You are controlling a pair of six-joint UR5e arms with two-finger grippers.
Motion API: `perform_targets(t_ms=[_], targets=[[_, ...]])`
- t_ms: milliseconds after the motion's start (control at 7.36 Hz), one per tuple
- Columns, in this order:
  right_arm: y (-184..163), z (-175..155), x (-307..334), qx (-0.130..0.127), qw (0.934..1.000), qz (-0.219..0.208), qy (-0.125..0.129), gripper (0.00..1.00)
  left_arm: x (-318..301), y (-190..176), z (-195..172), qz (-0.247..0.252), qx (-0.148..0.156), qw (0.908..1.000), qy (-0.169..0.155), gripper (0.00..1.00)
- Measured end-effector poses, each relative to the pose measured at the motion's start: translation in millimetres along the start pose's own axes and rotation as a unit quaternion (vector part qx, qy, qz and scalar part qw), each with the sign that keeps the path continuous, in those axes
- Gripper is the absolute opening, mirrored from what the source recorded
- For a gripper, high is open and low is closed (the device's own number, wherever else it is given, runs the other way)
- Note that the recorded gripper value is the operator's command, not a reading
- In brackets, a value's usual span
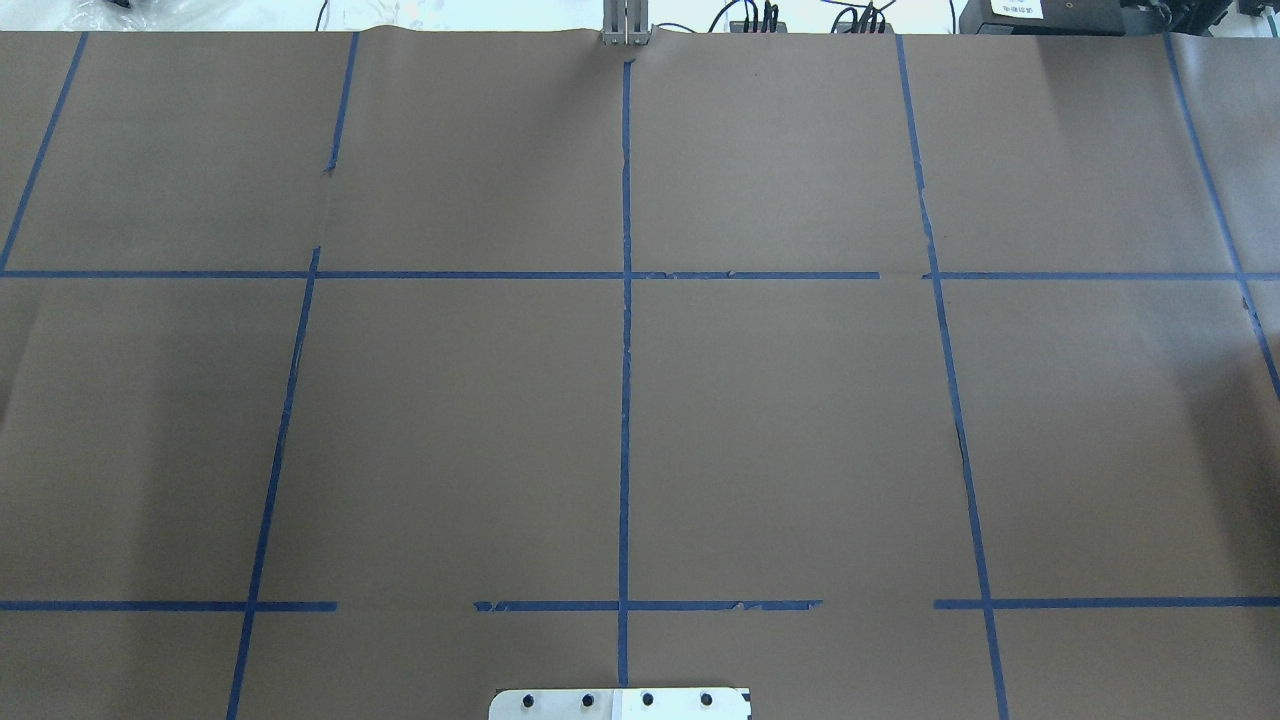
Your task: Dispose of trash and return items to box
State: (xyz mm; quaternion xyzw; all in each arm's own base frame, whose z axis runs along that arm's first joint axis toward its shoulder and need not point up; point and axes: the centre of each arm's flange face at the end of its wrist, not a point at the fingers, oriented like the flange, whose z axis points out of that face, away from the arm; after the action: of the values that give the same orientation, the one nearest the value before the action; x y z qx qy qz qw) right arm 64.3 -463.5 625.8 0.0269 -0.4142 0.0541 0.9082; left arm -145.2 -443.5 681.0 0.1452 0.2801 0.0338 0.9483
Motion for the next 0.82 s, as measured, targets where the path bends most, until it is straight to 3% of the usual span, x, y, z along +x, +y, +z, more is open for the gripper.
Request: perform_targets(t_ms=[136, 408, 815], targets=[[0, 1, 0, -0.001, 1.0, -0.002, 0.0, 1.0, 17, -16, -24, -0.024, 0.004, 0.9997, 0.009, 1.0], [0, 2, -1, -0.002, 1.0, -0.003, 0.001, 1.0, 48, -48, -45, -0.069, -0.016, 0.9969, 0.034, 1.0], [0, 3, -2, -0.003, 1.0, -0.005, 0.001, 1.0, 92, -65, -23, -0.075, -0.046, 0.9945, 0.056, 1.0]])
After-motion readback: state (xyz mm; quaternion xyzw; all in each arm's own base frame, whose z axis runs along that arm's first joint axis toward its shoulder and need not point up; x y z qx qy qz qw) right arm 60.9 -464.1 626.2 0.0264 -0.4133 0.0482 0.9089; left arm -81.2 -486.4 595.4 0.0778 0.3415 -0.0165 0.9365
